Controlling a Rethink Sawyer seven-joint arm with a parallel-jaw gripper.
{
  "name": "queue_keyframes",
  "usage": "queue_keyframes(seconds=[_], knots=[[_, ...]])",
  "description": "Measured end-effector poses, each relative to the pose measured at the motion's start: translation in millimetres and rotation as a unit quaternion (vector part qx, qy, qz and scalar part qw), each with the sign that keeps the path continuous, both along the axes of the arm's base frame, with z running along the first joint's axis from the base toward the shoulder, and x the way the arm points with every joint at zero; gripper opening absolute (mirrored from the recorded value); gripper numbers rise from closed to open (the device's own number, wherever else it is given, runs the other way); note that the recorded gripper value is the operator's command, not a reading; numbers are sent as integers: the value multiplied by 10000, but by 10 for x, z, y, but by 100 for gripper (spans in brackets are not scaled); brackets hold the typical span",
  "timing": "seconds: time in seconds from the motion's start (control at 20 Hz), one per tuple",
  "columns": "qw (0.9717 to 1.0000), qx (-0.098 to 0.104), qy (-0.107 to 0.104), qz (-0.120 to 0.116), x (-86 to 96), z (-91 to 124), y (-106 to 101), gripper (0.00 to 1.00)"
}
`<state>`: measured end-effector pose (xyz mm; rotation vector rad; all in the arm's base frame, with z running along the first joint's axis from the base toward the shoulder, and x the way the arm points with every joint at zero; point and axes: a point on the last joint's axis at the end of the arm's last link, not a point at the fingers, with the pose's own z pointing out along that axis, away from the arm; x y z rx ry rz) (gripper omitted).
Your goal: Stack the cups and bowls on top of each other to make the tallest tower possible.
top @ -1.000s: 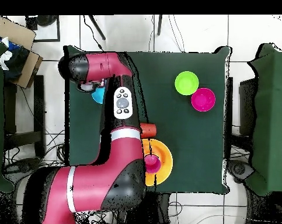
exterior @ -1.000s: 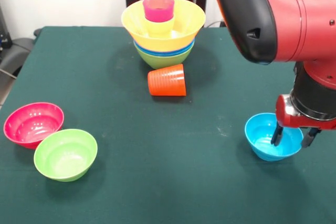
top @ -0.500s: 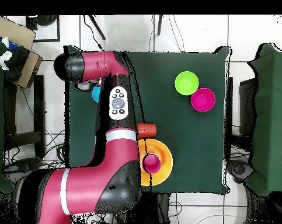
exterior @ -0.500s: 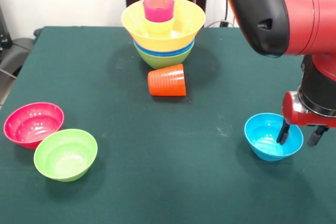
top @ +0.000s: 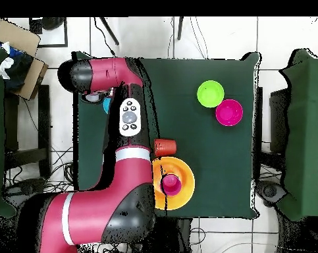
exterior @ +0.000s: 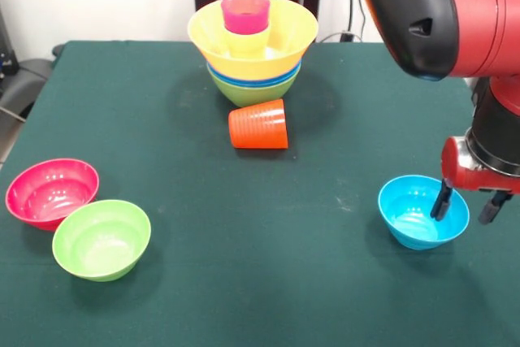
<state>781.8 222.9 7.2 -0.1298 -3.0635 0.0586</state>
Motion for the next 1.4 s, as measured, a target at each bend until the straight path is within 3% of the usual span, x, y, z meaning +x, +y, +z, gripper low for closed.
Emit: queue_keyframes(seconds=[0.8, 1.4], knots=[[10000, -78, -18, 38, -39, 81, 142, 100], [10000, -29, 73, -27, -159, -78, 136, 100]])
